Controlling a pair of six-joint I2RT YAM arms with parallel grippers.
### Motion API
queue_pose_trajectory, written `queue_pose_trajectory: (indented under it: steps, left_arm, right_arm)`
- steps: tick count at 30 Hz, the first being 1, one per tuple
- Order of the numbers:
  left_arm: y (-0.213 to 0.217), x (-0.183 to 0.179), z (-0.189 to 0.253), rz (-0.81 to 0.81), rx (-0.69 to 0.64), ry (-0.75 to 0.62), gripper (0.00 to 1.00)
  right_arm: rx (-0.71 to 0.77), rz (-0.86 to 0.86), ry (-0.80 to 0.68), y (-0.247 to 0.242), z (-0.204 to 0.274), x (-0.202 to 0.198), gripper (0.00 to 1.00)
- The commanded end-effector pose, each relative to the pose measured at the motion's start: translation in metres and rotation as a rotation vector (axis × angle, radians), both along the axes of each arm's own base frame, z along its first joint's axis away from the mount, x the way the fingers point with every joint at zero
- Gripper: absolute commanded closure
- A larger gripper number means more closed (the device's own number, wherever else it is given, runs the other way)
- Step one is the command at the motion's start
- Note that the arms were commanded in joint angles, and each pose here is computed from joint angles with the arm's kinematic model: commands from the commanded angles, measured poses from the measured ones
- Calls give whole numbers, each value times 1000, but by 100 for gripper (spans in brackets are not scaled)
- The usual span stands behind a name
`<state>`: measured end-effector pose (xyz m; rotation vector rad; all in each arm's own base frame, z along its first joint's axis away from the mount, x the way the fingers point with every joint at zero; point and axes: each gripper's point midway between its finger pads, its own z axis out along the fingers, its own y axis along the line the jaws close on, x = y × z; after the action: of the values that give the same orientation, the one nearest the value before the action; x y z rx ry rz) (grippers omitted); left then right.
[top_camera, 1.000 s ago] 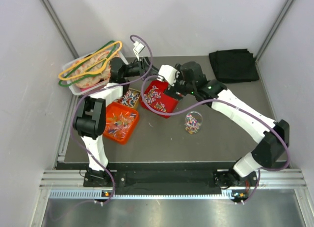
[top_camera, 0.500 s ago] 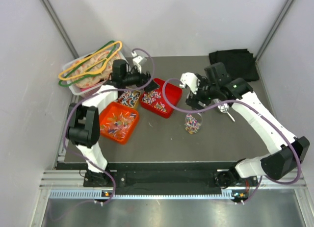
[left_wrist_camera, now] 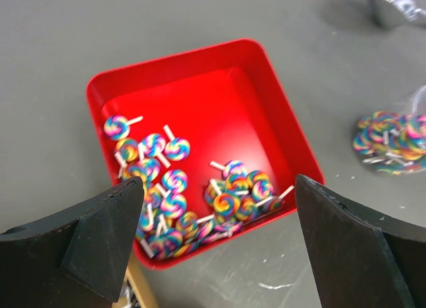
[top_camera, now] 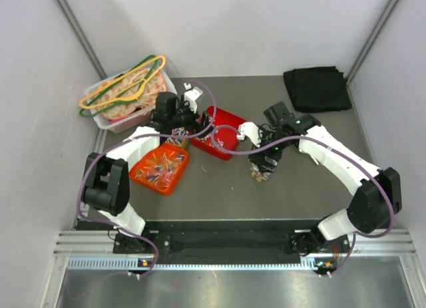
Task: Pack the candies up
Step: Close the bottle lid on the packing bottle.
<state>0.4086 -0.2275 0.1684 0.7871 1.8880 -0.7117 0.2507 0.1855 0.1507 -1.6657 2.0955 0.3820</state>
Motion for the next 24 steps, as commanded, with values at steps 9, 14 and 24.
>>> queue_pose_trajectory:
  steps: [9, 14, 24]
  left_arm:
    - [26, 3, 35, 50, -25, -70, 1]
    - [24, 2, 35, 40, -29, -70, 1]
    - [21, 4, 32, 33, -49, -52, 1]
  right_arm:
    - [-17, 28, 23, 22, -35, 20, 27]
    - [-39, 19, 43, 17, -35, 28, 27]
    - [-16, 7, 25, 7, -15, 29, 26]
